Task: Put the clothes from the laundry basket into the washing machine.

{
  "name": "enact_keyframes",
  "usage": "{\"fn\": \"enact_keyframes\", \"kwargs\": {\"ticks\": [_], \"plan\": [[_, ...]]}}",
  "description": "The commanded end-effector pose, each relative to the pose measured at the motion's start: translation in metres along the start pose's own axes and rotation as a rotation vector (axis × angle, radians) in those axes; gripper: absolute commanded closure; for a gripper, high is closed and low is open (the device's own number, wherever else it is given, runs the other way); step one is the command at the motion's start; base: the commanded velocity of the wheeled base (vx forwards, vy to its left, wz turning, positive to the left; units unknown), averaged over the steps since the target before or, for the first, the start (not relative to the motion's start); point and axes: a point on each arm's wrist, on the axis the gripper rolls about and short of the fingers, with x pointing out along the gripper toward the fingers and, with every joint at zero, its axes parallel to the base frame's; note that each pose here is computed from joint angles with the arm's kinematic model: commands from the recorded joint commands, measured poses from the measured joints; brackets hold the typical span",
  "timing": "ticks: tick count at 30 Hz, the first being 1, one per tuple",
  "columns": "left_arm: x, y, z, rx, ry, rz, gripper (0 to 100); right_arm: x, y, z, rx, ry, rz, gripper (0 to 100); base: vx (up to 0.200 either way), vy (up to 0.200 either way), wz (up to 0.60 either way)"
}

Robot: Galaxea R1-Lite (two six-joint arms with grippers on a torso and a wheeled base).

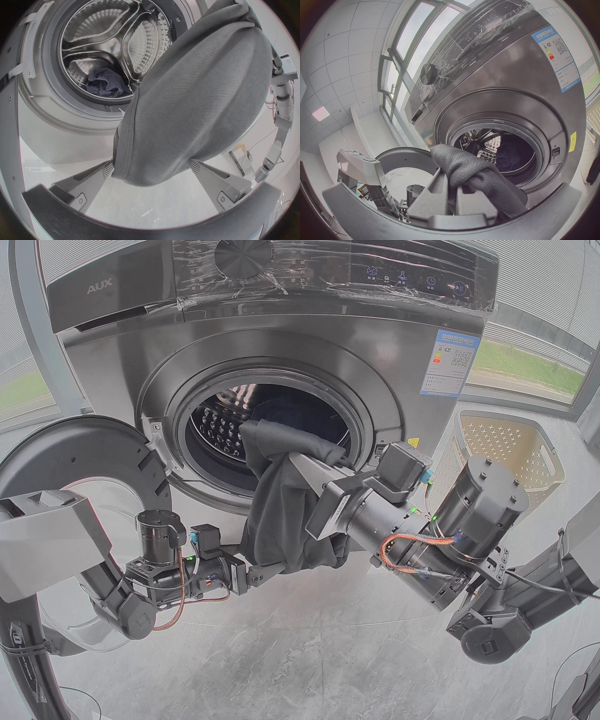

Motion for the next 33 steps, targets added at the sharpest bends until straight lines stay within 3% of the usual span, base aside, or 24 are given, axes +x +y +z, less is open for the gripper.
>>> {"fn": "enact_keyframes", "kwargs": {"ticks": [1,9,10,13,19,20,23,24,27,33], "plan": [[0.009,0.005,-0.005,-0.010,-0.005,0.012,0,0.000,0.001,0.000,0.001,-0.002,0.002,100,0.000,0.000,0.00],[0.011,0.003,0.001,0.004,-0.048,0.013,0,0.000,0.000,0.001,-0.002,-0.002,-0.001,100,0.000,0.000,0.00],[0.009,0.001,0.001,0.005,-0.047,0.009,100,0.000,-0.001,0.001,-0.003,-0.003,-0.004,100,0.000,0.000,0.00],[0.001,-0.004,0.006,0.013,-0.062,0.004,100,0.000,-0.003,0.000,-0.006,-0.003,-0.008,100,0.000,0.000,0.00],[-0.025,-0.026,0.021,0.027,-0.100,-0.025,100,0.001,-0.005,-0.001,-0.008,0.002,-0.014,100,0.000,0.000,0.00],[-0.039,-0.037,0.025,0.023,-0.111,-0.041,100,0.001,-0.008,-0.001,-0.012,0.005,-0.022,100,0.000,0.000,0.00],[-0.051,-0.047,0.025,0.021,-0.113,-0.059,100,0.001,-0.011,-0.001,-0.019,0.007,-0.030,100,0.000,0.000,0.00],[-0.063,-0.059,0.023,0.026,-0.111,-0.084,100,0.002,-0.013,-0.002,-0.029,0.010,-0.039,100,0.000,0.000,0.00],[-0.082,-0.076,0.020,0.039,-0.115,-0.124,100,0.002,-0.019,-0.002,-0.039,0.014,-0.053,100,0.000,0.000,0.00],[-0.102,-0.094,0.021,0.058,-0.153,-0.134,100,0.003,-0.025,-0.007,-0.046,0.027,-0.068,100,0.000,0.000,0.00]]}}
